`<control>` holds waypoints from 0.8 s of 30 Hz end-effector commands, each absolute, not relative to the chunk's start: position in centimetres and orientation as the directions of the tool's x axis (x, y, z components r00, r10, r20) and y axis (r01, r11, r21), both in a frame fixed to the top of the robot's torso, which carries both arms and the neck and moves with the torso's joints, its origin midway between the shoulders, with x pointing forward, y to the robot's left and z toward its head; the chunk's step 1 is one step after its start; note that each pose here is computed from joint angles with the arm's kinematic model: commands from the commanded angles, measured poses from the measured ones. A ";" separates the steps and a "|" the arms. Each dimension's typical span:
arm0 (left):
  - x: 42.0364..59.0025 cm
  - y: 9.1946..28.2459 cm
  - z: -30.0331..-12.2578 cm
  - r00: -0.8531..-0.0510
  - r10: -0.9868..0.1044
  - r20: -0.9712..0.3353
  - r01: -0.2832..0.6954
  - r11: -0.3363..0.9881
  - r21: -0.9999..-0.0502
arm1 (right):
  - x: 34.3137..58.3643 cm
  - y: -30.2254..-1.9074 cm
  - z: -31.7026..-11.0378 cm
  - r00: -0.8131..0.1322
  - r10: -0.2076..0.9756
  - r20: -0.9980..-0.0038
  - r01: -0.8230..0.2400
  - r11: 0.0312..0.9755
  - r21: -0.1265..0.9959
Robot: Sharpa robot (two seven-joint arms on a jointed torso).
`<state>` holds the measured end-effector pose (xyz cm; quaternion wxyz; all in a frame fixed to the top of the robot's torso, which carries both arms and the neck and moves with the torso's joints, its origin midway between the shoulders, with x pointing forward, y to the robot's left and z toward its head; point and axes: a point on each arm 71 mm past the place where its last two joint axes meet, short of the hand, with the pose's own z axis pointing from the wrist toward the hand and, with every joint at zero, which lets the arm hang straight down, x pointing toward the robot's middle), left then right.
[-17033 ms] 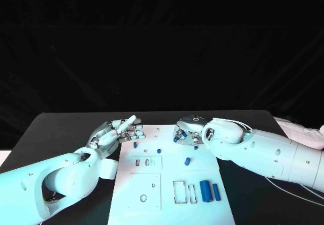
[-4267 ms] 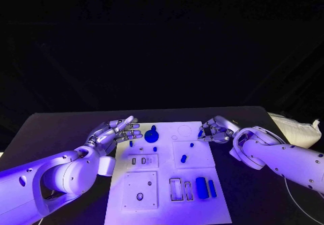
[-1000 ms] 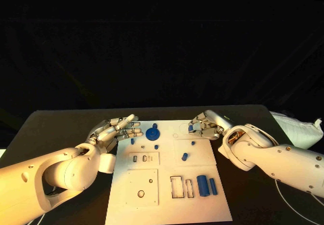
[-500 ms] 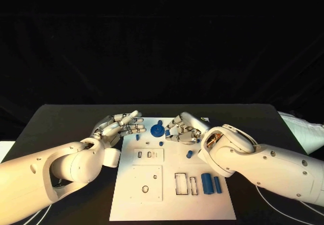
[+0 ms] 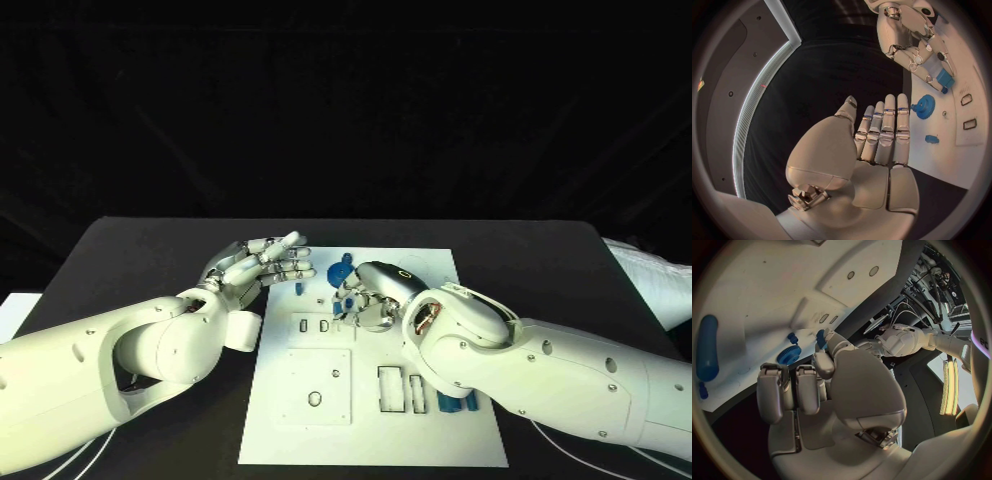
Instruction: Assemble the parts on the task board
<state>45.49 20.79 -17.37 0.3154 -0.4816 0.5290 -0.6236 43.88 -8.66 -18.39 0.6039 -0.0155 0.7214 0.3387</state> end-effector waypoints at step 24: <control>45.3 20.4 -17.1 -0.358 -0.893 0.272 -0.104 -0.252 -0.962 | 43.6 -7.4 -20.4 -0.320 0.276 -0.906 -0.411 0.822 0.395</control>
